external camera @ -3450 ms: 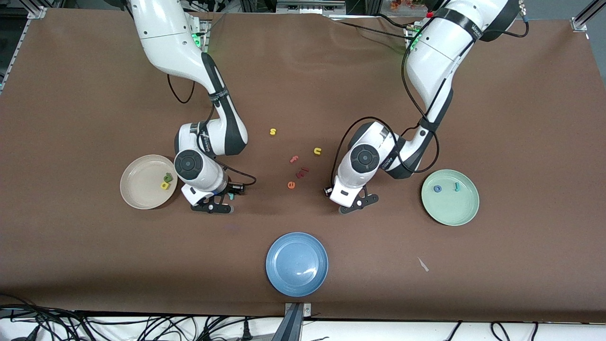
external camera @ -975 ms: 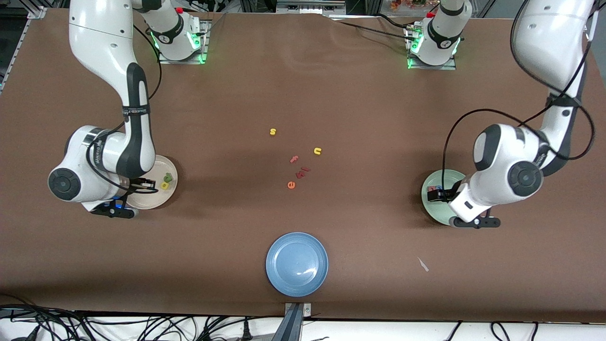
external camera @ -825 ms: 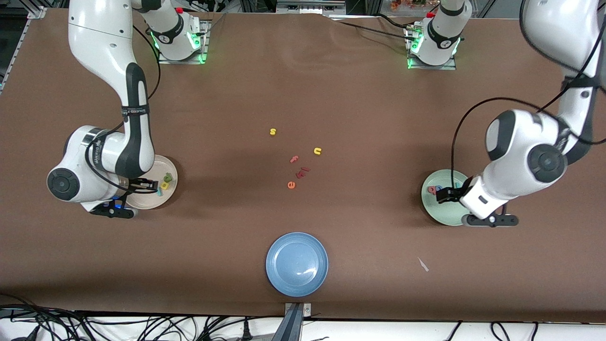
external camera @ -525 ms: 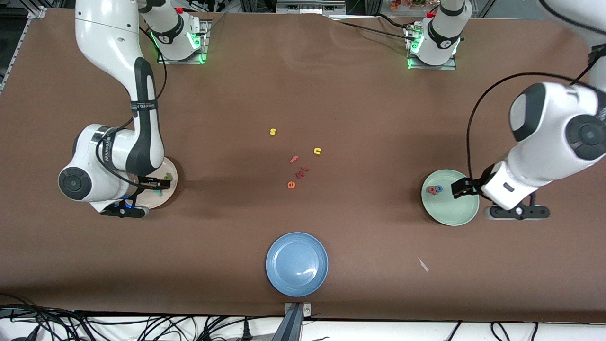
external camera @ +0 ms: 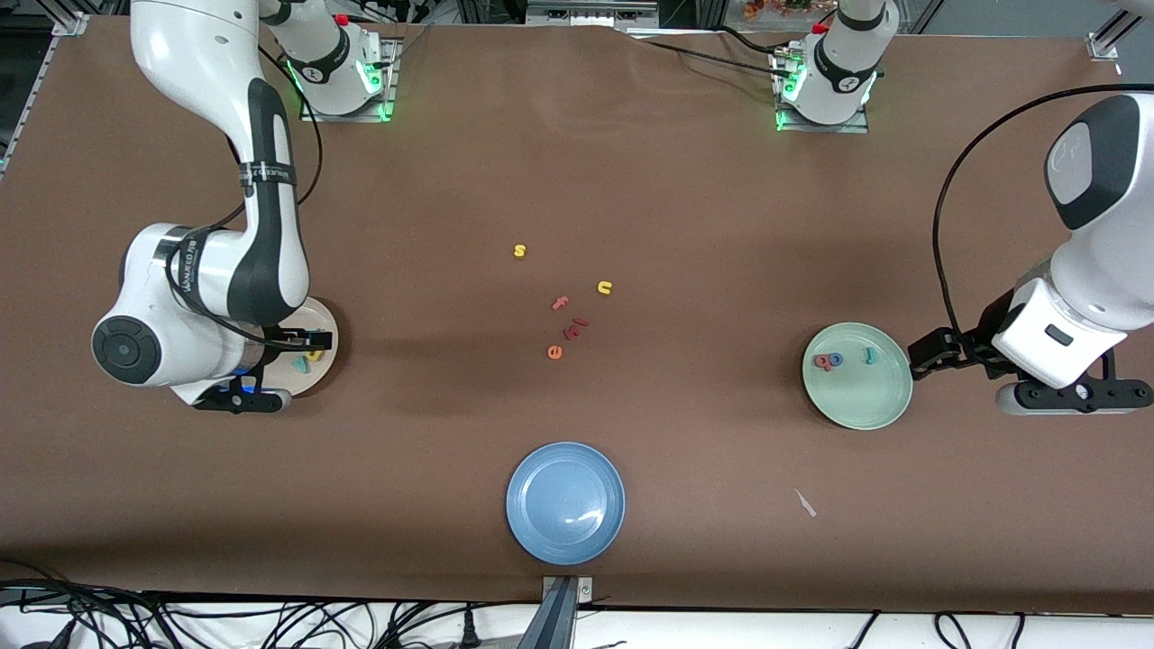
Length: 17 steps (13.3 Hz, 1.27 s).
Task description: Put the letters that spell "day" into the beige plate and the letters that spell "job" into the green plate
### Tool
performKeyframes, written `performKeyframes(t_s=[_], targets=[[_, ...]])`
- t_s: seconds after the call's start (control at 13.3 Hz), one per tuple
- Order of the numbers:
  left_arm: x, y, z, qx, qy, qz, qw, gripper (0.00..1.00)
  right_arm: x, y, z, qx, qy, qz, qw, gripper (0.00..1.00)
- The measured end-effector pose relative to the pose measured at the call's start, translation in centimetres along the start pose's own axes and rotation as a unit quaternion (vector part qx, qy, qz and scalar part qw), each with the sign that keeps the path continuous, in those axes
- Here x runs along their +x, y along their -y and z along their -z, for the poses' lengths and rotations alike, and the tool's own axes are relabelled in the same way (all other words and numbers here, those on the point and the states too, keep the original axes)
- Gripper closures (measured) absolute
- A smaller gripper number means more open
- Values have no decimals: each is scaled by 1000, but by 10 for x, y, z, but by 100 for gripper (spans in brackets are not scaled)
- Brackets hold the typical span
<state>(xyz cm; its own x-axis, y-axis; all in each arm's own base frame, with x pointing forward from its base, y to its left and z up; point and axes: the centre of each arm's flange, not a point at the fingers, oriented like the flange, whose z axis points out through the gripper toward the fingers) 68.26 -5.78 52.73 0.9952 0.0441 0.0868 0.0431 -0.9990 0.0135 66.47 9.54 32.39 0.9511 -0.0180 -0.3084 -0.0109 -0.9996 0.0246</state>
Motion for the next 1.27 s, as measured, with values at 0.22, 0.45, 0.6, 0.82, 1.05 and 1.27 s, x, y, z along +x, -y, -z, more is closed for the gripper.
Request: performKeyframes(t_s=[0.22,0.45,0.6,0.82,1.05,1.27], targets=[[-1,3,-4,2,9,-13,1000,0,-7,34,18,-3,-9,16,1000,0],[-5,8,-7,4,29,-56,998,0,-24,66,40,-24,-20,33,999,0],[-5,10,-7,4,32,-63,998,0,-41,80,58,-34,-36,39,998,0],[-5,10,-8,4,32,-65,997,0,-72,82,86,-36,-64,65,995,0],[-5,10,-7,4,32,-66,997,0,-109,47,127,-28,-90,64,993,0],[-5,8,-6,3,30,-67,997,0,-139,-9,155,-18,-86,56,995,0]])
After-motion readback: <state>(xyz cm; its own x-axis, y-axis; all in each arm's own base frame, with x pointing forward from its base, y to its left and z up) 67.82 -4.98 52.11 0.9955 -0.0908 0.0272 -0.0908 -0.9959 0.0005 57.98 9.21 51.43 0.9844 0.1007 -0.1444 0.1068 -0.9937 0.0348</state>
